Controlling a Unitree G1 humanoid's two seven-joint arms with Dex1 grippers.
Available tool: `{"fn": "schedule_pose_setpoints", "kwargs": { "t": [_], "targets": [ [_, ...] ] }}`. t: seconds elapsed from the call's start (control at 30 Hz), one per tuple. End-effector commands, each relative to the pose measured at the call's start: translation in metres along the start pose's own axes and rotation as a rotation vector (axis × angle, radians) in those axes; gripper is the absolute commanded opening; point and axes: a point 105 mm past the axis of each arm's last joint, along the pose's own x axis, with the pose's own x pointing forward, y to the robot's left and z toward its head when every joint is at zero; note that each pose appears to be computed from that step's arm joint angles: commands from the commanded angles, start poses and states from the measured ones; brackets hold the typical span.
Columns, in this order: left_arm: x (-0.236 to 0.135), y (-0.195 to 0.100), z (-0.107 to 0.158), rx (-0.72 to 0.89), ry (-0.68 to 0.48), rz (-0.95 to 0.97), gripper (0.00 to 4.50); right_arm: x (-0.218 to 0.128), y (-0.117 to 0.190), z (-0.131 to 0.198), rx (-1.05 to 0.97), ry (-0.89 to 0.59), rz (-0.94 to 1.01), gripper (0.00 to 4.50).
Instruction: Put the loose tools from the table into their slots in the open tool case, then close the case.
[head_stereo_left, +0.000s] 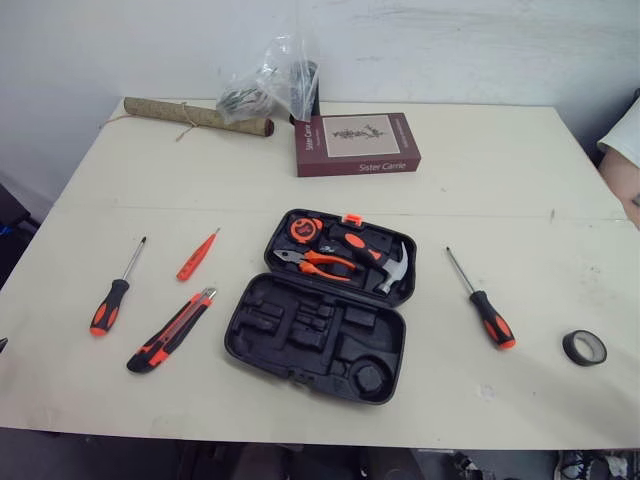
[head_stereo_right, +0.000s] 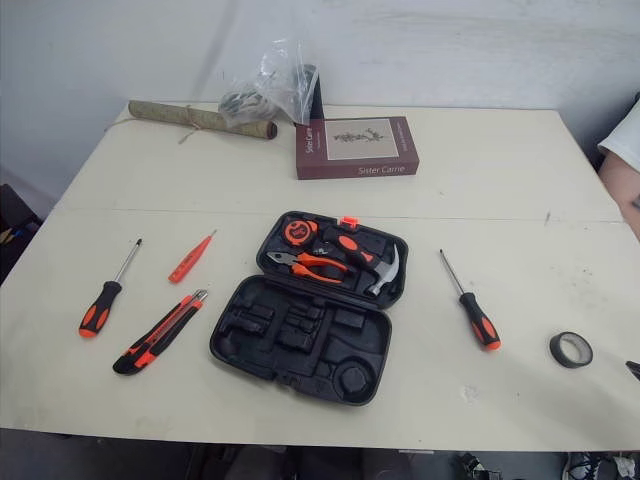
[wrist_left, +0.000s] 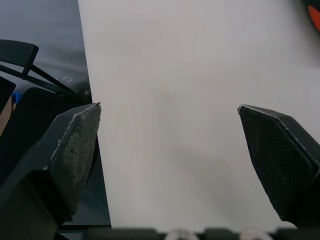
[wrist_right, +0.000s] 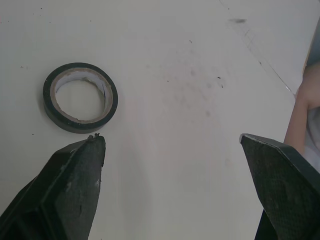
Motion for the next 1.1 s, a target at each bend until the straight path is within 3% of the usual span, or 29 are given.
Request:
{"fn": "schedule_pose_setpoints", "kwargs": {
  "t": [0.03, 0.13, 0.43, 0.73, 0.93, 1.07, 1.1],
  "targets": [
    [-0.001, 0.004, 0.016, -0.049, -0.083, -0.002, 4.47, 0.003, 0.000, 0.008, -0.007, -0.045, 0.000, 4.50],
    [0.002, -0.003, 0.030, -0.130, -0.158, -0.083, 4.47, 0.016, 0.011, 0.018, 0.031, -0.111, 0.032, 4.50],
    [0.022, -0.024, 0.061, -0.075, -0.245, -0.213, 4.47, 0.042, 0.017, 0.073, 0.080, -0.289, 0.108, 4.50],
    [0.057, -0.093, 0.133, 0.119, -0.329, -0.568, 4.47, 0.056, 0.058, 0.124, 0.082, -0.429, 0.284, 4.50],
    [0.084, -0.153, 0.158, 0.221, -0.318, -0.812, 4.47, 0.060, 0.113, 0.156, 0.116, -0.494, 0.494, 4.50],
    [0.111, -0.186, 0.178, 0.277, -0.364, -0.851, 4.47, 0.070, 0.141, 0.157, 0.089, -0.475, 0.527, 4.50],
    [0.118, -0.193, 0.180, 0.297, -0.362, -0.856, 4.49, 0.075, 0.145, 0.157, 0.084, -0.474, 0.514, 4.26]
  ]
}}
